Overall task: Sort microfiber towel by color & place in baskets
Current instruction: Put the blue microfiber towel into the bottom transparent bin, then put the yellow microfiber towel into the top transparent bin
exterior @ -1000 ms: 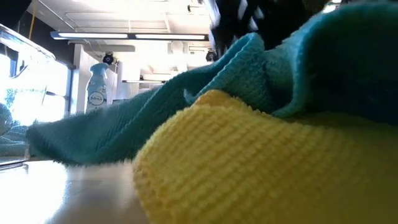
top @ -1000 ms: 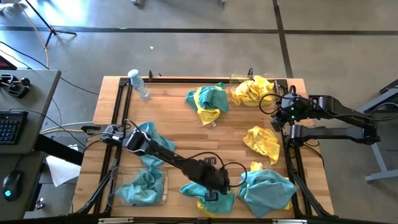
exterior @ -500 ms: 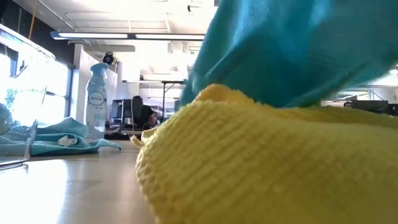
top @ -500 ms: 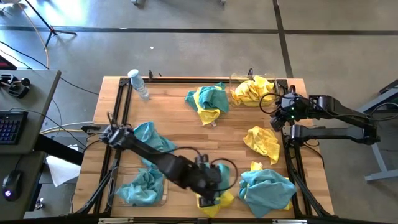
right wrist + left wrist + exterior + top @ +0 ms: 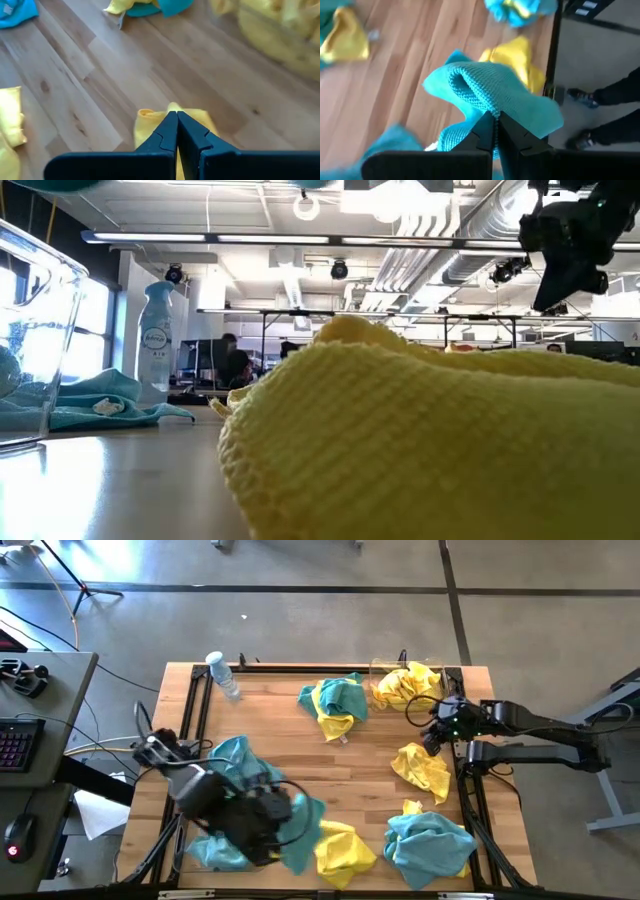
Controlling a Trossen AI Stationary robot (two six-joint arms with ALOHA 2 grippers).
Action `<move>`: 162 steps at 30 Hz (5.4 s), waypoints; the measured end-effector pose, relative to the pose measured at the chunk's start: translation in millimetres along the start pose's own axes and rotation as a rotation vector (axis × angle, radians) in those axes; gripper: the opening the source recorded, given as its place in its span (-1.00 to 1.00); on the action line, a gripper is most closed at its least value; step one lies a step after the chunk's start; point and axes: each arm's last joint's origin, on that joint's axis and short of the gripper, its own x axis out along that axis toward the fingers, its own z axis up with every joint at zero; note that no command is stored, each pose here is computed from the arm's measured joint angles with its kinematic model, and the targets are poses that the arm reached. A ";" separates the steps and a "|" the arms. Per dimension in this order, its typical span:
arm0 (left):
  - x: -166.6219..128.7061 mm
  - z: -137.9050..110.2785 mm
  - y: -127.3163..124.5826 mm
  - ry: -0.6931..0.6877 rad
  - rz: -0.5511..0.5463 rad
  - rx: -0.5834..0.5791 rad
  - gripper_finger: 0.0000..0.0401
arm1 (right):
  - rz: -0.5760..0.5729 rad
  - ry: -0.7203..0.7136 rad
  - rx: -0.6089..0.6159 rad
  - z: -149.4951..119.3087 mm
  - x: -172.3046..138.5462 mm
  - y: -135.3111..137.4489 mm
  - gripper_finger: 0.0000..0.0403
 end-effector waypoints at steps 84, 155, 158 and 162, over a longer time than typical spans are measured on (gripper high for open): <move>144.5 -203.0 -16.7 0.408 0.480 -1.079 -0.49 | 0.085 -0.060 0.322 27.7 45.0 20.7 -1.00; 47.5 -171.9 24.1 0.232 0.261 -0.759 -0.45 | 0.125 -0.073 0.096 20.4 37.6 41.2 -1.00; 48.5 -166.2 27.2 0.164 0.250 -0.675 -0.45 | 0.124 -0.125 0.069 19.6 26.1 60.7 -1.00; 48.6 -152.0 38.4 0.132 0.242 -0.595 -0.45 | 0.109 -0.160 0.011 22.7 12.8 91.8 -1.00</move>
